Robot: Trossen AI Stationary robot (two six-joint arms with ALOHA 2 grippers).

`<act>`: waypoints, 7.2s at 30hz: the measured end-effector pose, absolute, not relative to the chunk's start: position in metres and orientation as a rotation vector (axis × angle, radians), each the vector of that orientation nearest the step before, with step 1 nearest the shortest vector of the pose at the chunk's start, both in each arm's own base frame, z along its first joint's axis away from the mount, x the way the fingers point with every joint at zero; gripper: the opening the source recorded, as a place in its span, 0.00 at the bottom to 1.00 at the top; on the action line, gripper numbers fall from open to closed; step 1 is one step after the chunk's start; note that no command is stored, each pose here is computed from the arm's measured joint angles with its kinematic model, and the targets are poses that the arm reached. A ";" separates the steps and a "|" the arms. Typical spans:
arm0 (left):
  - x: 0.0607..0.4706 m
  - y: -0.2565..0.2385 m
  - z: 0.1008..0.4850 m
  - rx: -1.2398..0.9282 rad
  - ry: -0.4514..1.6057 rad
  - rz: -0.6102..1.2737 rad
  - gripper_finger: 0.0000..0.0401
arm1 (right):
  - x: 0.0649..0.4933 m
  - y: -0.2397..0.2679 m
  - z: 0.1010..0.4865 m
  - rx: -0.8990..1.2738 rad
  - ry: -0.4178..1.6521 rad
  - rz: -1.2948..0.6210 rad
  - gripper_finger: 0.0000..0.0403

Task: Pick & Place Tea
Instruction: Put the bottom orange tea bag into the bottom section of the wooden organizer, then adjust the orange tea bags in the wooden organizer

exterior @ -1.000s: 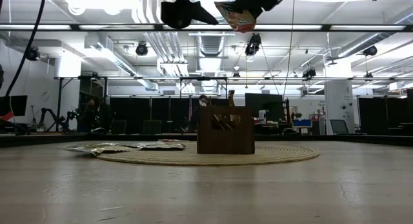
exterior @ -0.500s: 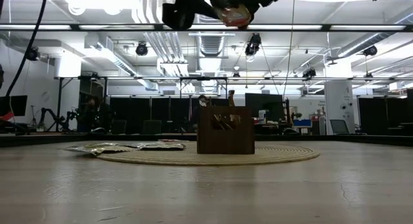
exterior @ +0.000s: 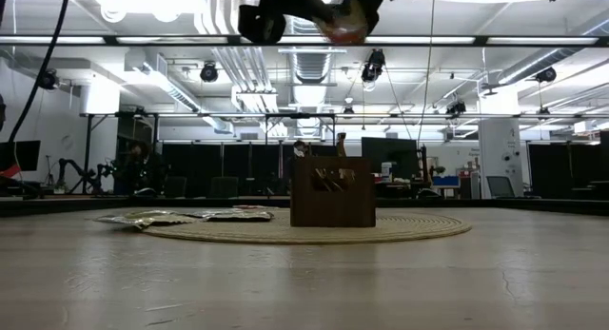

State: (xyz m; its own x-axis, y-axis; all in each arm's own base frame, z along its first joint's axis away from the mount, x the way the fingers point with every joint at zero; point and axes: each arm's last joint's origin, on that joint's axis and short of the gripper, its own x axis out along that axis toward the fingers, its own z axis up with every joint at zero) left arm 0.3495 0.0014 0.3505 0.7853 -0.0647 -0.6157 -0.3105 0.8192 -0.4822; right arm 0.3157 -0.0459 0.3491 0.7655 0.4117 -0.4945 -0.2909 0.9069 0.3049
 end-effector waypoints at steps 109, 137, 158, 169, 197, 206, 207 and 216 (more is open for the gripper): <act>0.418 -0.079 0.232 -1.110 0.650 0.993 0.00 | 0.193 -0.029 0.416 0.100 0.584 0.095 0.17; 0.415 -0.072 0.263 -1.083 0.625 0.883 0.38 | 0.193 -0.029 0.416 0.075 0.581 0.103 0.15; 0.390 -0.060 0.270 -0.930 0.766 0.983 0.38 | 0.198 -0.030 0.396 0.099 0.644 0.101 0.15; 0.371 -0.057 0.264 -0.881 0.815 1.004 0.38 | 0.208 -0.032 0.365 0.150 0.741 0.095 0.14; 0.330 -0.048 0.207 -0.882 0.788 0.614 0.05 | 0.228 -0.035 0.347 0.222 0.786 0.088 0.12; 0.335 -0.041 0.209 -0.885 0.770 0.580 0.00 | 0.229 -0.035 0.348 0.235 0.772 0.079 0.12; 0.335 -0.040 0.209 -0.887 0.768 0.577 0.00 | 0.229 -0.035 0.349 0.236 0.771 0.079 0.12; 0.335 -0.038 0.208 -0.909 0.772 0.575 0.00 | 0.229 -0.035 0.349 0.229 0.768 0.078 0.12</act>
State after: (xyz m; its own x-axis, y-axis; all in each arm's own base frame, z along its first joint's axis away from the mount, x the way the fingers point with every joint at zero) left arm 0.3350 -0.0381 0.2079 0.6007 0.1192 -0.7906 -0.7237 0.5012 -0.4743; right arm 0.2291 -0.0351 0.3487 0.7176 0.1531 -0.6795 0.0132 0.9724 0.2331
